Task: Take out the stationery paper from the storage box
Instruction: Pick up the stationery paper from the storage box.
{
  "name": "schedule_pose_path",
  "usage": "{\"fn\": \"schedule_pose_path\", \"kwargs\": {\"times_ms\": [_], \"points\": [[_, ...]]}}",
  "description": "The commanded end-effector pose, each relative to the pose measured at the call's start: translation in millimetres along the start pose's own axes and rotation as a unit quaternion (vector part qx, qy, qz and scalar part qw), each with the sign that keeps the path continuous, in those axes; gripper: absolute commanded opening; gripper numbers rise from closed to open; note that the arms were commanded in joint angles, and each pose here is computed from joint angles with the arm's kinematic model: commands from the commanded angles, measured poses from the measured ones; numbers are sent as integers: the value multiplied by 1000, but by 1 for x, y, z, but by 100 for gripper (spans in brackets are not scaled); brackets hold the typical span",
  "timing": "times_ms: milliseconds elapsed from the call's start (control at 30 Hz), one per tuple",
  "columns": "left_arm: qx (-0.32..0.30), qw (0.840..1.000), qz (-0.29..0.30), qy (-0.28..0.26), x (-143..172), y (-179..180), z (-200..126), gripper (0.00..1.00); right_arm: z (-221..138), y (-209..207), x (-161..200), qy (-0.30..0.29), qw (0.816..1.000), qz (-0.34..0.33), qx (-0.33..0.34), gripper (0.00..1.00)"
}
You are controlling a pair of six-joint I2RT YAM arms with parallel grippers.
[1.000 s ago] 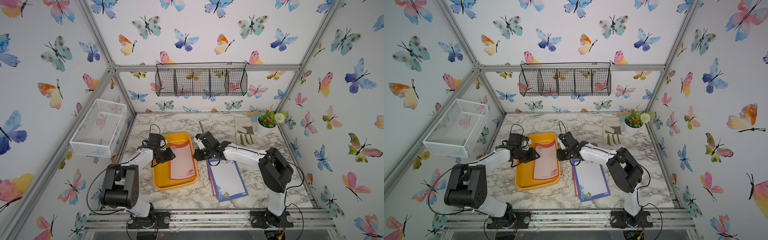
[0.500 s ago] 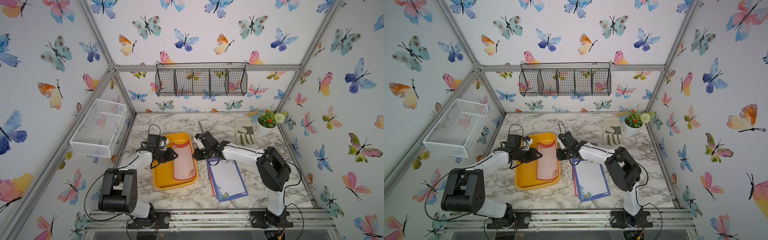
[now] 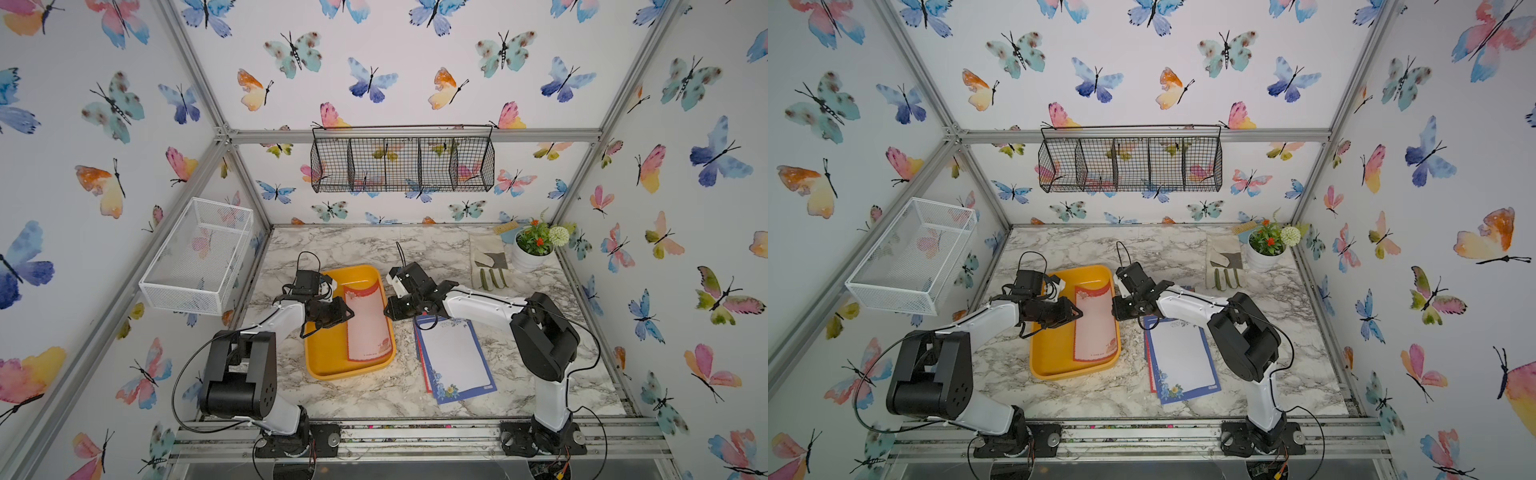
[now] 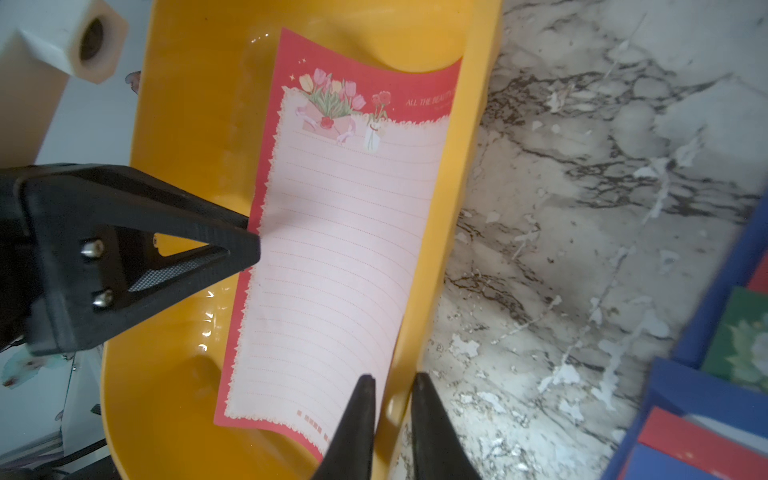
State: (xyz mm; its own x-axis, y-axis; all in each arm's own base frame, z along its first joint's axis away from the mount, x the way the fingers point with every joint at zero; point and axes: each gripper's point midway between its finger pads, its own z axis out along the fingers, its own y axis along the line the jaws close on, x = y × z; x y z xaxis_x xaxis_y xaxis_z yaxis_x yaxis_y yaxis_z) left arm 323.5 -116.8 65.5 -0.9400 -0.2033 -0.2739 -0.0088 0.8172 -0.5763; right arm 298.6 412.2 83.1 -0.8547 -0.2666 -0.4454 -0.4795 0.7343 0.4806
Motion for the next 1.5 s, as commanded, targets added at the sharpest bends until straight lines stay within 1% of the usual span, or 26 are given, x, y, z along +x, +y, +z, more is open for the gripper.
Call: {"fn": "schedule_pose_path", "kwargs": {"times_ms": [0,67,267,400,567,600,633,733,900,967,1100,1200,1333,1467], "points": [[4,1000,-9,13,4,2,3,28,3,3,-4,2,1000,5,-9,20],[1,1000,-9,16,4,4,4,25,3,3,-4,3,1000,5,-10,20],[-14,1000,-9,15,4,10,5,23,0,5,-7,-3,1000,3,-11,20],[-16,1000,-8,16,3,10,5,13,-2,5,-9,-7,1000,2,-9,20],[-23,1000,3,5,0,9,0,5,-5,5,-11,-10,1000,-1,-5,20],[-22,1000,6,2,-1,7,-3,3,-8,6,-12,-12,1000,-4,-3,20],[-34,999,11,-6,-3,9,-7,0,-10,5,-14,-16,1000,-6,0,21],[-48,998,33,-30,-11,4,-22,0,-20,7,-23,-34,999,-18,10,22],[-88,989,87,-80,-28,-11,-61,0,-51,19,-48,-91,995,-44,13,28],[-106,983,110,-106,-35,-20,-79,0,-66,25,-59,-118,991,-58,14,31],[-119,968,156,-158,-47,-48,-114,0,-98,34,-78,-170,982,-83,23,35],[-127,950,203,-202,-55,-78,-142,0,-126,39,-92,-212,971,-106,36,37],[-155,911,276,-266,-63,-119,-181,0,-172,46,-107,-276,949,-139,54,38],[-161,875,326,-320,-67,-155,-219,0,-218,57,-114,-336,921,-185,60,37]]}}
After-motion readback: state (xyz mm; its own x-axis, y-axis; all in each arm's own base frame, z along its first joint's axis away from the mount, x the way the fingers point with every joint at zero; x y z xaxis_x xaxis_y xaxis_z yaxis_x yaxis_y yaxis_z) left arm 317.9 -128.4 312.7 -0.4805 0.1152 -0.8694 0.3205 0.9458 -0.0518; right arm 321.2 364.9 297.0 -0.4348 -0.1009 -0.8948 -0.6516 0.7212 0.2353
